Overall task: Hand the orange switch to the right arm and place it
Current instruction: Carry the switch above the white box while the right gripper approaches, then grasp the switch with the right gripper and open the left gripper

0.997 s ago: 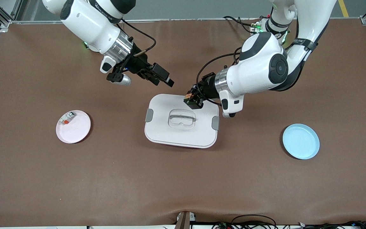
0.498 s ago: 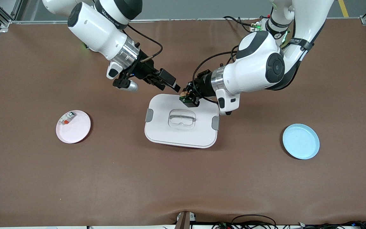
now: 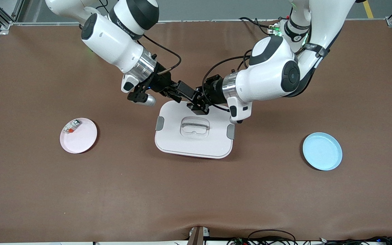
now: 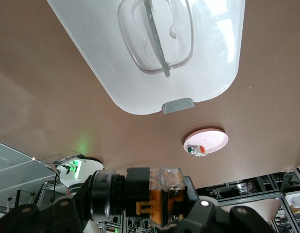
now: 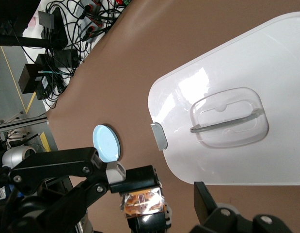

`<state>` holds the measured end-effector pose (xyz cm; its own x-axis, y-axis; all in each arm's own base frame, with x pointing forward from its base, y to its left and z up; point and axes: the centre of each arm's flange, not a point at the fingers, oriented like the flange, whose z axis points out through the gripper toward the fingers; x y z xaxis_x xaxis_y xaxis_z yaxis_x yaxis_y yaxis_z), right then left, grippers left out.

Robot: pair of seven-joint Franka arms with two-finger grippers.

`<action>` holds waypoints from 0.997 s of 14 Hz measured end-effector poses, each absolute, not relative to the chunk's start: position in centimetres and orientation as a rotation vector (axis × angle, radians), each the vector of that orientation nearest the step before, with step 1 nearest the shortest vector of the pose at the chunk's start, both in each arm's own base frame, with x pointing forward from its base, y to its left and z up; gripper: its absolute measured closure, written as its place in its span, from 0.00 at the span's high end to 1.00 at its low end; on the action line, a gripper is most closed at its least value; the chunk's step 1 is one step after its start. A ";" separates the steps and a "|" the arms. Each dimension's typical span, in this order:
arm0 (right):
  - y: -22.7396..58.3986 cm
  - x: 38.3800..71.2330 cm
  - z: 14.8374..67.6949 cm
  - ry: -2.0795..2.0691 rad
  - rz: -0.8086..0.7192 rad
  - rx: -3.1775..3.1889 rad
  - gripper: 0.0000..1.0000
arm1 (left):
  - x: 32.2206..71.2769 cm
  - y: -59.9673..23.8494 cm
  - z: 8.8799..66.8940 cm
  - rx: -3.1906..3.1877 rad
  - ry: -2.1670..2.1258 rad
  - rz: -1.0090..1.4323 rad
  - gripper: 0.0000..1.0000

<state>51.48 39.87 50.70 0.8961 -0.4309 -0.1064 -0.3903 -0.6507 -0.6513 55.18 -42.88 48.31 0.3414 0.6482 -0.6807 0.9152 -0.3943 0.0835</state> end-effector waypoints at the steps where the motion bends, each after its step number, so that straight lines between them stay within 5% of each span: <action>1: 40.2 51.4 50.5 0.579 -0.071 -2.355 1.00 | 55.2 -42.9 48.1 2.155 1.369 -0.786 0.72; 14: 41.1 50.4 48.7 0.408 -0.011 -2.496 1.00 | 55.5 -43.1 47.8 2.140 1.369 -0.783 0.72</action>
